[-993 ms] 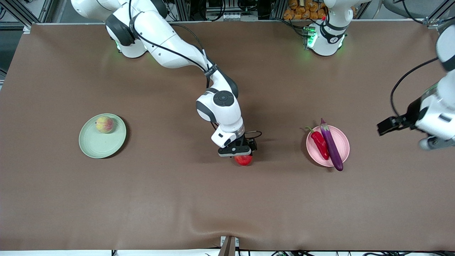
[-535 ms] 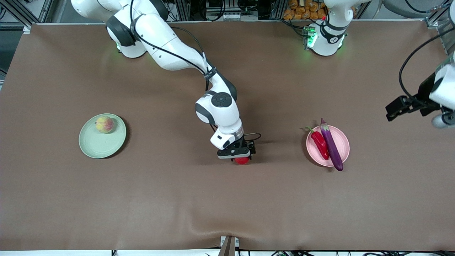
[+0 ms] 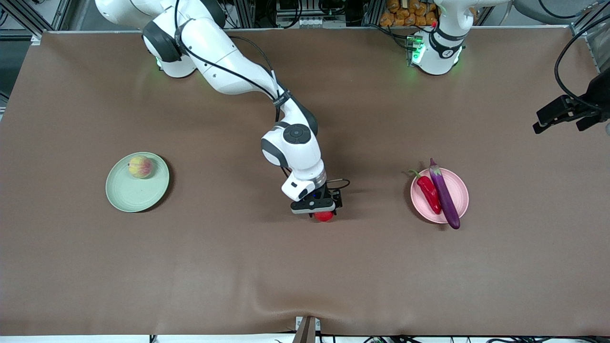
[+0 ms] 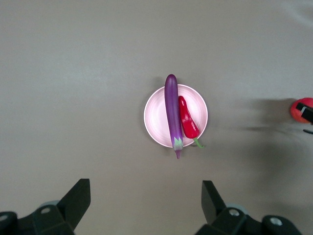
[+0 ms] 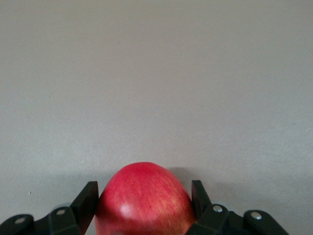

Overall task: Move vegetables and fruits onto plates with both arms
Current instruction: 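Carry the pomegranate to the green plate while the left gripper withdraws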

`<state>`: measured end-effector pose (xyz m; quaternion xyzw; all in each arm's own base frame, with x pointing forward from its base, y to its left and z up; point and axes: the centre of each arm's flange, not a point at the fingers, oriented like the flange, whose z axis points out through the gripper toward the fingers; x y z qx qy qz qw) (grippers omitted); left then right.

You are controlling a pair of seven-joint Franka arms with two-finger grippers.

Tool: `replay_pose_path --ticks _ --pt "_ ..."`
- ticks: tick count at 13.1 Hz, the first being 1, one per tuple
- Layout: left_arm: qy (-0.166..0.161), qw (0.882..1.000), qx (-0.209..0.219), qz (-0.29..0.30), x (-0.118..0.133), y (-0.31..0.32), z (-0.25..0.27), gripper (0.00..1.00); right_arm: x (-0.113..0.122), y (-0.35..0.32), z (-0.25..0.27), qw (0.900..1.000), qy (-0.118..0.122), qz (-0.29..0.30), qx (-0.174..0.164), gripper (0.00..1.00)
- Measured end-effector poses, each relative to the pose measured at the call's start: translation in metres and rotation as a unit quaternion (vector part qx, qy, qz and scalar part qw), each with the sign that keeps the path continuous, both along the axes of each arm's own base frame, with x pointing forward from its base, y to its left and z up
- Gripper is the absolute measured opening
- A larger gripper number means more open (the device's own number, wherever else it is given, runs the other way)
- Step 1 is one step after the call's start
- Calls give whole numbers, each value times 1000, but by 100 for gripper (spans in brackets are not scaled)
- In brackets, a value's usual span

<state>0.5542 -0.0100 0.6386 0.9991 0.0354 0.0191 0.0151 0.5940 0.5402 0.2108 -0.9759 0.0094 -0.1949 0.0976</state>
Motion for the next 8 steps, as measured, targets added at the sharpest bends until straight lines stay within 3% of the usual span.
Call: replay_pose_path --ticks 4,8 --pt "7 1000 0 -8 -1 -9 -4 100 34 -41 66 995 76 -72 2 82" --pt "11 1000 0 -7 -1 -8 -5 100 65 -130 105 980 180 -61 -56 82"
